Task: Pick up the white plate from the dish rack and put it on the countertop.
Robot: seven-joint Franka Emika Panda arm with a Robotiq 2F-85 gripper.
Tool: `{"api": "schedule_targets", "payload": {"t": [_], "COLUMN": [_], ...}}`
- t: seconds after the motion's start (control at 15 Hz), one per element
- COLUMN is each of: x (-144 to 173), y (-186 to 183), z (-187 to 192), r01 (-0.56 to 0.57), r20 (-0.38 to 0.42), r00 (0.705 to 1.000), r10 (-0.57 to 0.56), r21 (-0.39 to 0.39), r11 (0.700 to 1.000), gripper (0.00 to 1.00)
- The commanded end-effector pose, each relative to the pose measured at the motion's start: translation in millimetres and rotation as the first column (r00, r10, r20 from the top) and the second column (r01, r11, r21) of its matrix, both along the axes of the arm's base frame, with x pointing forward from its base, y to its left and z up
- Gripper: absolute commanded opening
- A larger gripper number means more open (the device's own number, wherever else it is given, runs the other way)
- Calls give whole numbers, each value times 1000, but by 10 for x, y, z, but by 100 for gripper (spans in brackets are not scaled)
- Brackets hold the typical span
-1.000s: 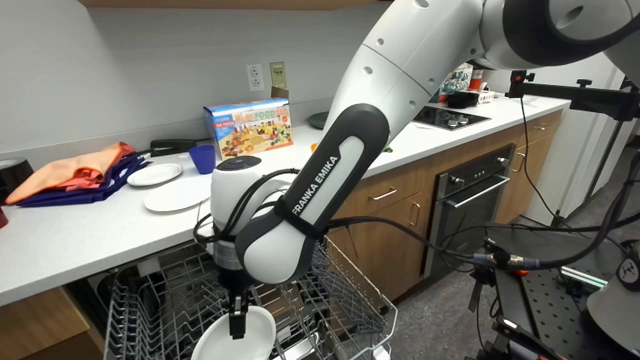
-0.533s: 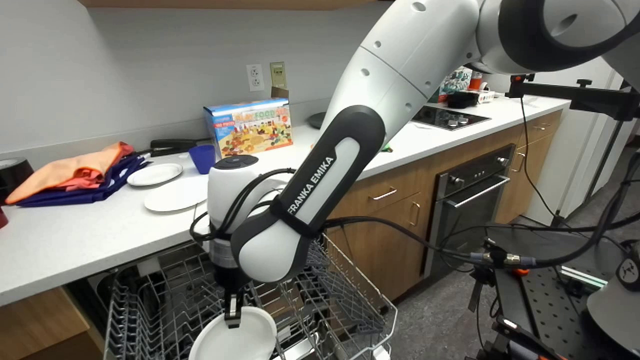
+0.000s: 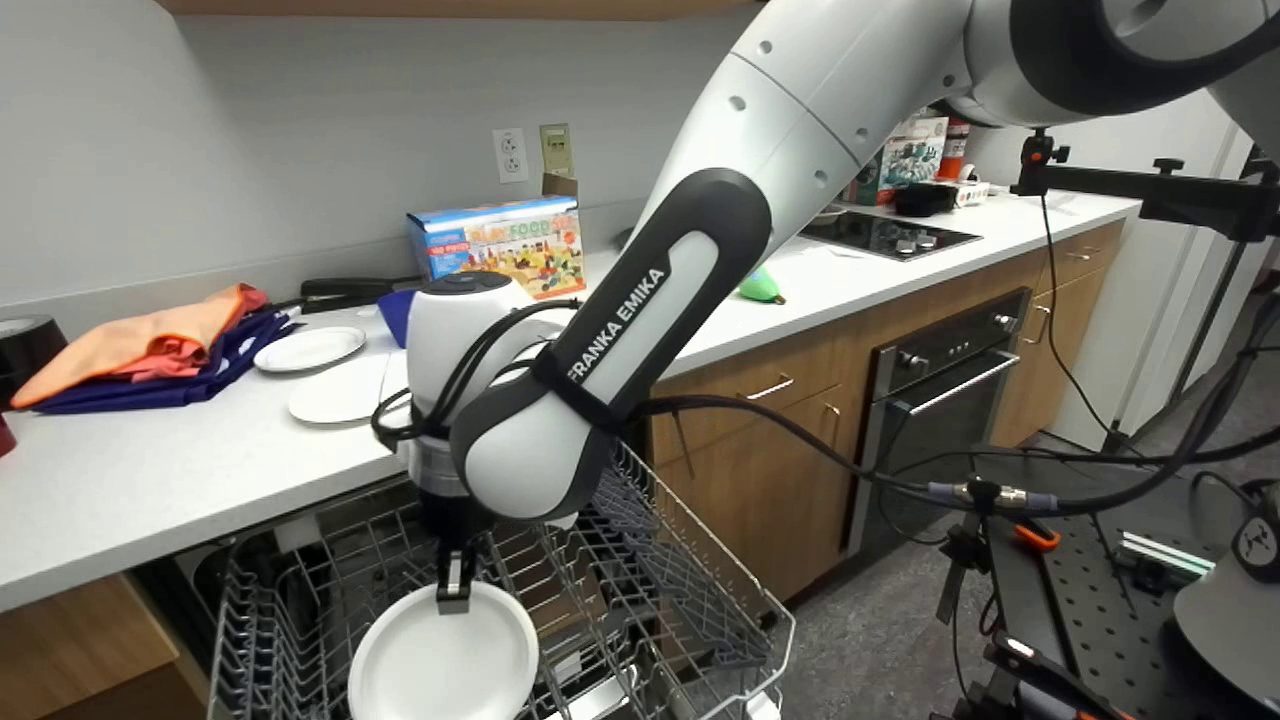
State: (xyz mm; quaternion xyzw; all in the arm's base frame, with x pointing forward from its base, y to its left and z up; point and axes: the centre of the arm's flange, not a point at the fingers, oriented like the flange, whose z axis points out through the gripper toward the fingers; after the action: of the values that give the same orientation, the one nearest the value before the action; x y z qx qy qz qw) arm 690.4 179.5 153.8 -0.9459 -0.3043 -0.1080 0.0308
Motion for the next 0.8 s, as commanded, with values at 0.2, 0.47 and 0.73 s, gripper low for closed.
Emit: {"api": "schedule_targets", "payload": {"t": [0.2,0.47,0.73], "x": [105,201,282], "y": [-266,-475,-681], "z": [847,1416,1899], "r01": [28,94,179], "r20": [92,170,237], "r00": [995,980,951], "r10": [-30,-103,-200], "r21": [26,63,108], "r11": [999,994,978], "gripper": [2,2,2]}}
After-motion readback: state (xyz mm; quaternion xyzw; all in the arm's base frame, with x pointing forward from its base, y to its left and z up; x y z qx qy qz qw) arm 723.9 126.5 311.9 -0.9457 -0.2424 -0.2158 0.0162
